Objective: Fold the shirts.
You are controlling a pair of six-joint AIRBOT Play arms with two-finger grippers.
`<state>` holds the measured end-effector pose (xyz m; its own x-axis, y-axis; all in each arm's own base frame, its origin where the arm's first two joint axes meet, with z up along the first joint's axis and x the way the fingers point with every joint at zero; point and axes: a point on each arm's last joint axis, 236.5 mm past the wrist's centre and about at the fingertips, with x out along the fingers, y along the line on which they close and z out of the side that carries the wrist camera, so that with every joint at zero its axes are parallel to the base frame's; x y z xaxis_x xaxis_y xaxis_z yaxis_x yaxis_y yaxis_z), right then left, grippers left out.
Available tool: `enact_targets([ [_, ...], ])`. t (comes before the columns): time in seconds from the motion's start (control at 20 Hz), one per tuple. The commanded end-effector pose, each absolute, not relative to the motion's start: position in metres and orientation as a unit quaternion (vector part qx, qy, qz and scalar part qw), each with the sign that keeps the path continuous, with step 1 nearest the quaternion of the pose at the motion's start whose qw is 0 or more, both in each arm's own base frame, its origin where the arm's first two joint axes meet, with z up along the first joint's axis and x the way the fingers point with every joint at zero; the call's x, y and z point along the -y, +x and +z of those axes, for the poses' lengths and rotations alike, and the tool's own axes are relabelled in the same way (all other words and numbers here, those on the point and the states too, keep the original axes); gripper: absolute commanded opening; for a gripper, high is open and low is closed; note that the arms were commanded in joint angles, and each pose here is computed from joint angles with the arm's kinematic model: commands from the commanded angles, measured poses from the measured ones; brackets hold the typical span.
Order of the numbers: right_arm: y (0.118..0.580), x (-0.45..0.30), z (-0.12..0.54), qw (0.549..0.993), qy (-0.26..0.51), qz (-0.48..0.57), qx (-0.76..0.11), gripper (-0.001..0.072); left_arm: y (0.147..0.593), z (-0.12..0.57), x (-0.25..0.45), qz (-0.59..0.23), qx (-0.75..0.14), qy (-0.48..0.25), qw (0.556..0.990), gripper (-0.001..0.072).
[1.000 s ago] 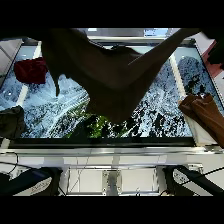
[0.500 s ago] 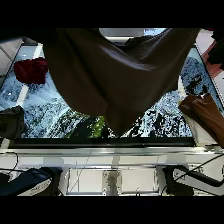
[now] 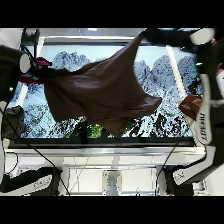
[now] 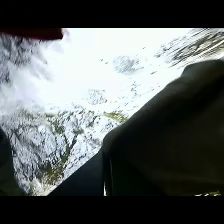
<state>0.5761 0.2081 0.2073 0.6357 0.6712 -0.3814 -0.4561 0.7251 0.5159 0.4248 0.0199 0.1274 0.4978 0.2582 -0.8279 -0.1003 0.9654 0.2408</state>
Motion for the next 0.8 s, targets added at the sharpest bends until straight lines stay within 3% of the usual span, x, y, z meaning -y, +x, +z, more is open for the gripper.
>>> enact_targets([
  [0.0, 0.584, -0.255, 0.112, 0.853, 0.186, 0.33, -0.36, 0.0029, 0.418, 0.072, -0.068, 0.155, -0.529, 0.022, 0.834, 0.0011],
  [0.1, 0.59, -0.258, 0.085, 0.847, 0.192, 0.323, -0.377, 0.0066, 0.424, 0.066, -0.074, 0.153, -0.52, 0.003, 0.84, 0.0011],
  [0.2, 0.589, -0.255, 0.079, 0.843, 0.193, 0.322, -0.386, 0.0356, 0.431, 0.068, -0.072, 0.149, -0.51, 0.0, 0.847, 0.0011],
  [0.25, 0.584, -0.249, 0.081, 0.838, 0.19, 0.325, -0.395, 0.0356, 0.435, 0.07, -0.071, 0.146, -0.501, -0.002, 0.853, 0.0012],
  [0.3, 0.576, -0.24, 0.085, 0.832, 0.186, 0.329, -0.407, 0.0356, 0.439, 0.072, -0.071, 0.144, -0.494, 0.002, 0.858, 0.0062],
  [0.35, 0.564, -0.225, 0.089, 0.824, 0.171, 0.332, -0.427, 0.0356, 0.443, 0.075, -0.073, 0.144, -0.485, 0.01, 0.862, 0.0276],
  [0.4, 0.548, -0.208, 0.092, 0.814, 0.157, 0.329, -0.453, 0.0356, 0.446, 0.079, -0.077, 0.148, -0.477, 0.02, 0.866, 0.0639],
  [0.45, 0.526, -0.189, 0.095, 0.797, 0.14, 0.324, -0.49, 0.0356, 0.446, 0.08, -0.082, 0.153, -0.474, 0.029, 0.867, 0.0688],
  [0.65, 0.432, -0.102, 0.085, 0.73, 0.005, 0.23, -0.644, 0.0355, 0.445, 0.084, -0.097, 0.164, -0.473, 0.06, 0.864, 0.0688],
  [0.75, 0.404, -0.1, 0.089, 0.723, 0.017, 0.22, -0.655, 0.0355, 0.44, 0.081, -0.111, 0.17, -0.482, 0.058, 0.858, 0.0688],
])
